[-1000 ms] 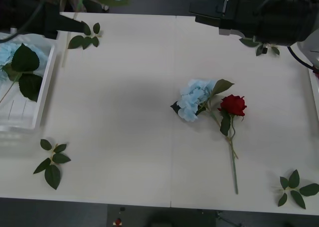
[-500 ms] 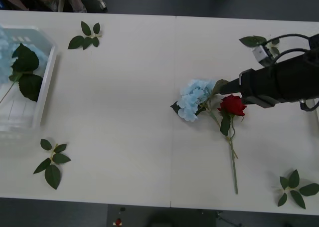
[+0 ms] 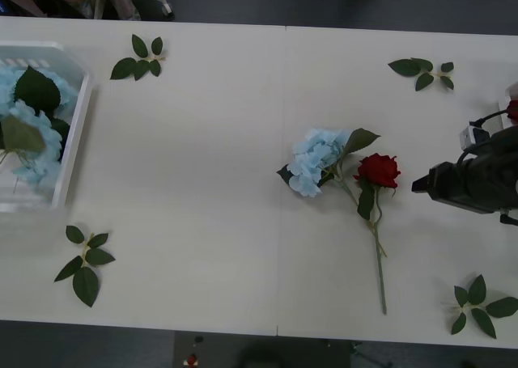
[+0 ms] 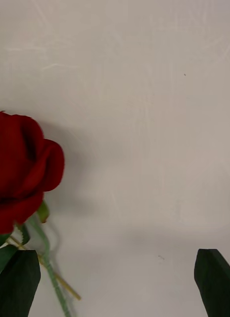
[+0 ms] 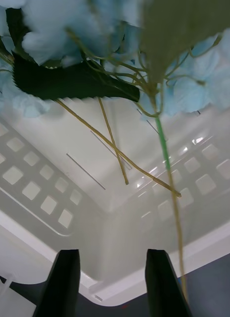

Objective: Put the red flowers into the right box and the blue flowers into the left box

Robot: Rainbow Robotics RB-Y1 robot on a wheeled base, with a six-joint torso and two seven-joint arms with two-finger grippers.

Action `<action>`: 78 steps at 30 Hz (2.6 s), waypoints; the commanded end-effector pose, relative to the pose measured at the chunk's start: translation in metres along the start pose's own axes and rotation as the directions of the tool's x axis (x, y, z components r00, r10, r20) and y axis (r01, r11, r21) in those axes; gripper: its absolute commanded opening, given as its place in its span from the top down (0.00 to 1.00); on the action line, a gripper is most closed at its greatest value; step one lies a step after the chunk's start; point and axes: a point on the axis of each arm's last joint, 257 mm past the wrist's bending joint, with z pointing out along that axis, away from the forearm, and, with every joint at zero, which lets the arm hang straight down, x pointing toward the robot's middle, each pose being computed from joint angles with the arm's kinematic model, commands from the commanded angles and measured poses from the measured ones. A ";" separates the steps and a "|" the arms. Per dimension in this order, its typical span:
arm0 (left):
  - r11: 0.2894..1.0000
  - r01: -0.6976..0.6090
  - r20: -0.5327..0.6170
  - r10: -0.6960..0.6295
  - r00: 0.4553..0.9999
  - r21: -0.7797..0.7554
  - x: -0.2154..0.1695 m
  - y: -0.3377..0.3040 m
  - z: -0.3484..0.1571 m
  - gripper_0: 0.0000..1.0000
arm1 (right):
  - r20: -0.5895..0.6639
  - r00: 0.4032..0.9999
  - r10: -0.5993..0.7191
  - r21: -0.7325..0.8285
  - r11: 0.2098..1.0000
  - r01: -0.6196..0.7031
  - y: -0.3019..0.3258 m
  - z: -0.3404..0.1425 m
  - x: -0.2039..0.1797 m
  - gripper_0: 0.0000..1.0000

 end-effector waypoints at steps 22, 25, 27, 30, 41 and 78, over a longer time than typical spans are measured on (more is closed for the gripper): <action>0.860 -0.195 0.770 -0.292 0.568 0.471 -0.322 -0.149 -0.157 0.00 | 0.049 0.995 -0.086 -0.014 0.996 0.087 0.048 0.065 0.016 0.61; 0.901 -0.235 0.800 -0.173 0.574 0.364 -0.345 -0.187 -0.135 0.00 | 0.047 0.996 -0.081 -0.018 0.996 0.082 0.051 0.068 0.017 0.83; 0.906 -0.259 0.818 -0.143 0.557 0.335 -0.351 -0.214 -0.130 0.00 | 0.047 0.996 -0.078 -0.022 0.997 0.079 0.054 0.070 0.017 0.98; 0.891 -0.307 0.843 -0.137 0.520 0.335 -0.352 -0.261 -0.135 0.00 | 0.051 0.995 -0.082 -0.020 0.996 0.083 0.055 0.070 0.015 1.00; 0.827 -0.477 0.877 -0.037 0.479 0.296 -0.331 -0.367 -0.165 0.00 | 0.081 0.991 -0.107 -0.020 0.994 0.109 0.061 0.065 0.000 1.00; 0.808 -0.497 0.883 -0.058 0.467 0.316 -0.330 -0.379 -0.177 0.00 | 0.009 0.968 -0.250 -0.134 0.959 0.249 0.053 -0.026 0.013 0.02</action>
